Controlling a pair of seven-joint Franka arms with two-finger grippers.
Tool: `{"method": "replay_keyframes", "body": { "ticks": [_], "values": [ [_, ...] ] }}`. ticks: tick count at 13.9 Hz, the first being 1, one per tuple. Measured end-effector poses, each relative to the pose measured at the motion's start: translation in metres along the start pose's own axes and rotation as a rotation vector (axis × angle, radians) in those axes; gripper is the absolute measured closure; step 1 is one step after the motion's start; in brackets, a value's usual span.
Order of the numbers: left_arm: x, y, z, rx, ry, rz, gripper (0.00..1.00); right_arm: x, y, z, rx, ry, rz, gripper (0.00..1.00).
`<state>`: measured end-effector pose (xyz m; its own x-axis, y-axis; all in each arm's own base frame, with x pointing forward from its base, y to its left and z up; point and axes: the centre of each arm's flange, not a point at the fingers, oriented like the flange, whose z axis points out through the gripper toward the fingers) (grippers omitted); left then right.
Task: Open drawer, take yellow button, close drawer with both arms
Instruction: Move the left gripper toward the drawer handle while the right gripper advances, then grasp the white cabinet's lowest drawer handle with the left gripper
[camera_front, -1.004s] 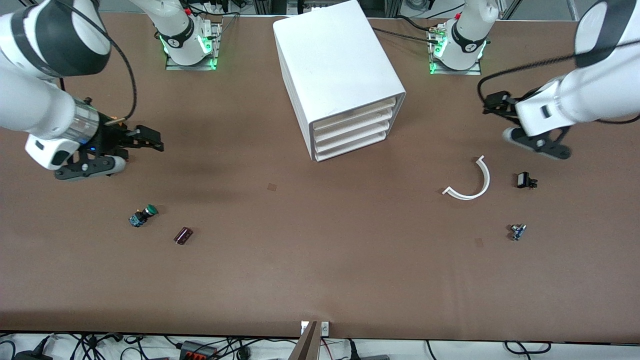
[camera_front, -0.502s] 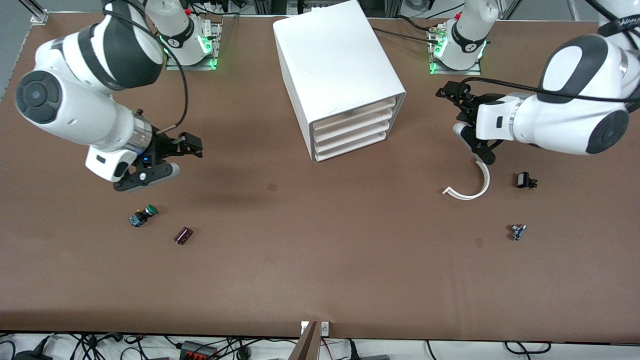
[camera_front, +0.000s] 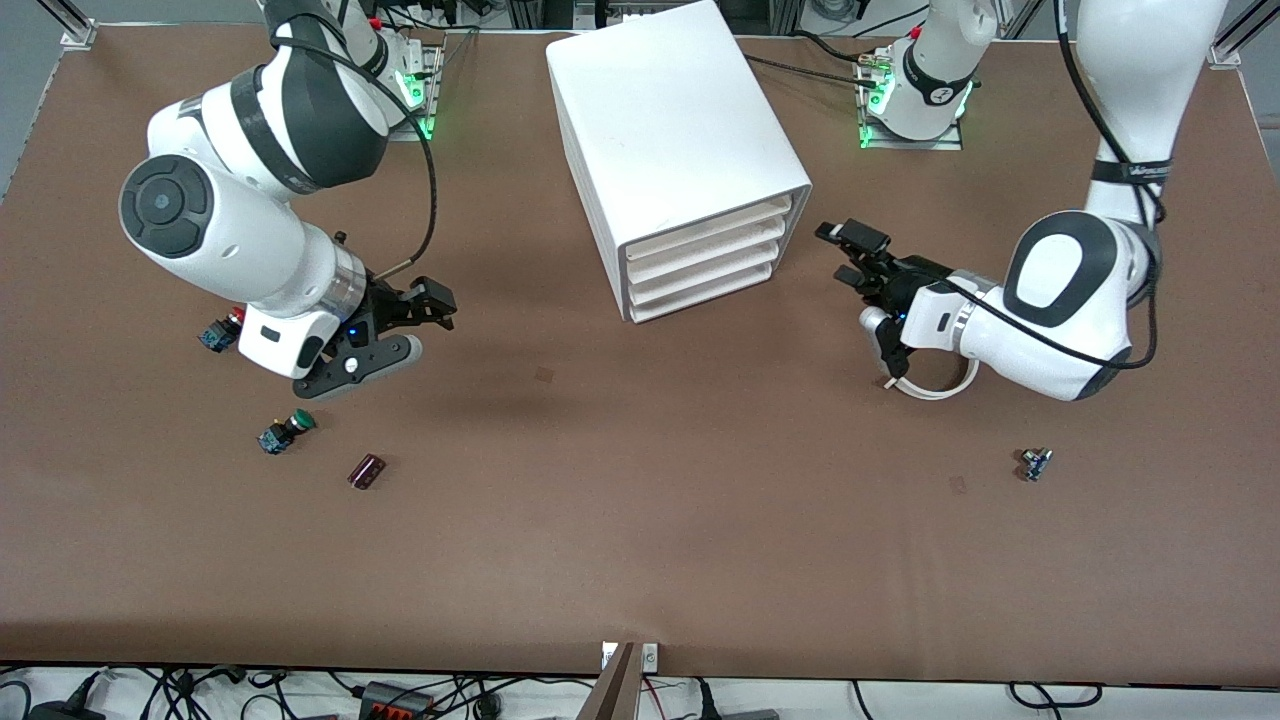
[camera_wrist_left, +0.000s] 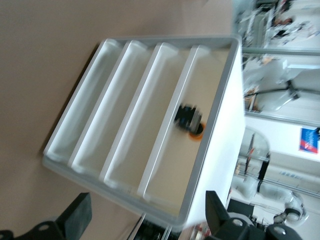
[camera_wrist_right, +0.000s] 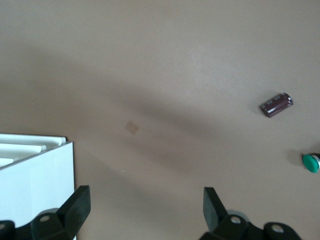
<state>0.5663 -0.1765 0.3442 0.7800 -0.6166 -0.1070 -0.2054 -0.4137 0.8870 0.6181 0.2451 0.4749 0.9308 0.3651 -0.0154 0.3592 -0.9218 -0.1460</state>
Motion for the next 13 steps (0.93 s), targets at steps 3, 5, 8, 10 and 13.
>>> {"method": "replay_keyframes", "body": {
  "ticks": [3, 5, 8, 10, 13],
  "values": [
    [0.017, -0.012, 0.046, -0.094, 0.096, 0.02, 0.0, 0.004, -0.015, 0.005, -0.001, 0.014, -0.016, 0.0],
    [0.024, -0.02, 0.079, -0.172, 0.138, 0.029, 0.01, 0.004, -0.017, 0.005, -0.001, 0.016, -0.019, 0.0],
    [0.022, -0.04, 0.107, -0.225, 0.139, 0.033, 0.12, 0.005, -0.016, 0.006, -0.002, 0.015, -0.017, 0.0],
    [0.019, -0.045, 0.11, -0.245, 0.125, 0.026, 0.3, 0.006, -0.015, 0.006, -0.003, 0.025, -0.015, 0.0],
    [0.008, -0.049, 0.118, -0.294, 0.085, 0.01, 0.35, 0.011, -0.011, 0.009, -0.005, 0.045, -0.009, 0.0]
  ]
}}
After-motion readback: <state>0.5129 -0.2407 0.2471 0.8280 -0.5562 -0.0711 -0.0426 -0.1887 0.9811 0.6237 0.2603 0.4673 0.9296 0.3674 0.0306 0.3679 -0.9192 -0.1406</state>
